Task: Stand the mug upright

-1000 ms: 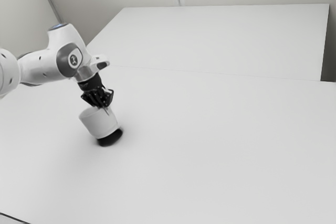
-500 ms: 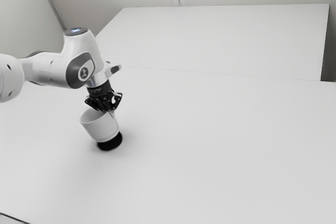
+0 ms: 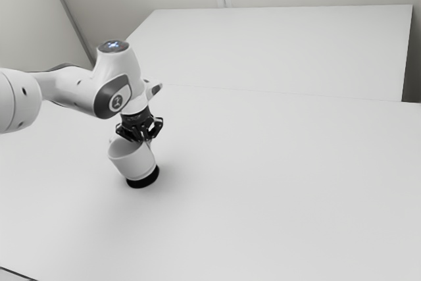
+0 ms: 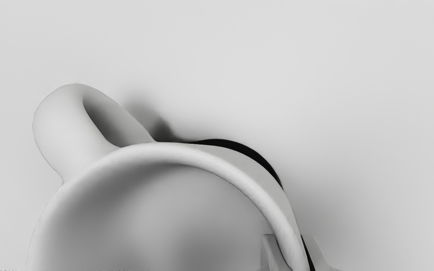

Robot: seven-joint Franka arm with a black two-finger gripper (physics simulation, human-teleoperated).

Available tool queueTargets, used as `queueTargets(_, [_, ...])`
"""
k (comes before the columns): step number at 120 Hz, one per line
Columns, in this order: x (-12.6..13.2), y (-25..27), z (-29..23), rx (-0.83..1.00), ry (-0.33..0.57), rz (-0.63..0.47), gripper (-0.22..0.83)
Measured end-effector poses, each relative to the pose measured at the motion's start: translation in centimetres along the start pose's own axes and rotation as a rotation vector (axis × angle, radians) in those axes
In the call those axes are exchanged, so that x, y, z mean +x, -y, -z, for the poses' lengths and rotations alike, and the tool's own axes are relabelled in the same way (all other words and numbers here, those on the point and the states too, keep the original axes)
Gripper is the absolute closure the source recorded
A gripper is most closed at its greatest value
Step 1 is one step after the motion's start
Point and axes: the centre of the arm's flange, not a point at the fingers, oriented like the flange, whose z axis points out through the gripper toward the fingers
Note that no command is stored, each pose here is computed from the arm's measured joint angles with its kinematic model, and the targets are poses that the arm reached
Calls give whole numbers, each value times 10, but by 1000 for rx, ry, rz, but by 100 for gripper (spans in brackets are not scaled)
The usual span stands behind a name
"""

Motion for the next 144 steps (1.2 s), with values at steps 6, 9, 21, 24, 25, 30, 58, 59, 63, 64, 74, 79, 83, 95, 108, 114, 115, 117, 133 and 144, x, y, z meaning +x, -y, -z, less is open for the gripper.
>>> queueTargets(6, [0,0,-2,7,0,18,79])
queueTargets(9, [1,1,-3,10,-1,27,79])
queueTargets(21, [2,1,-9,23,3,61,79])
queueTargets(24, [2,1,-11,26,4,68,79])
queueTargets(25, [2,1,-12,27,5,71,79])
queueTargets(30, [2,0,-16,33,9,82,79])
queueTargets(58, [1,-3,-28,53,23,135,73])
queueTargets(59, [1,-3,-29,53,23,136,71])
queueTargets(63, [1,-4,-30,53,25,140,64])
queueTargets(64, [1,-4,-30,53,25,140,62])
queueTargets(74, [2,-6,-29,50,25,147,43])
queueTargets(79, [3,-7,-28,48,23,149,35])
queueTargets(83, [5,-7,-26,45,19,151,30])
queueTargets(95, [11,-9,-16,31,4,156,19])
queueTargets(108, [17,-10,-3,14,-10,161,11])
queueTargets(114, [19,-10,4,8,-15,161,9])
queueTargets(115, [19,-10,5,7,-15,161,9])
queueTargets(117, [19,-10,7,6,-16,161,8])
queueTargets(133, [35,-3,41,-9,-37,157,4])
queueTargets(144, [51,2,80,-14,-59,125,3])
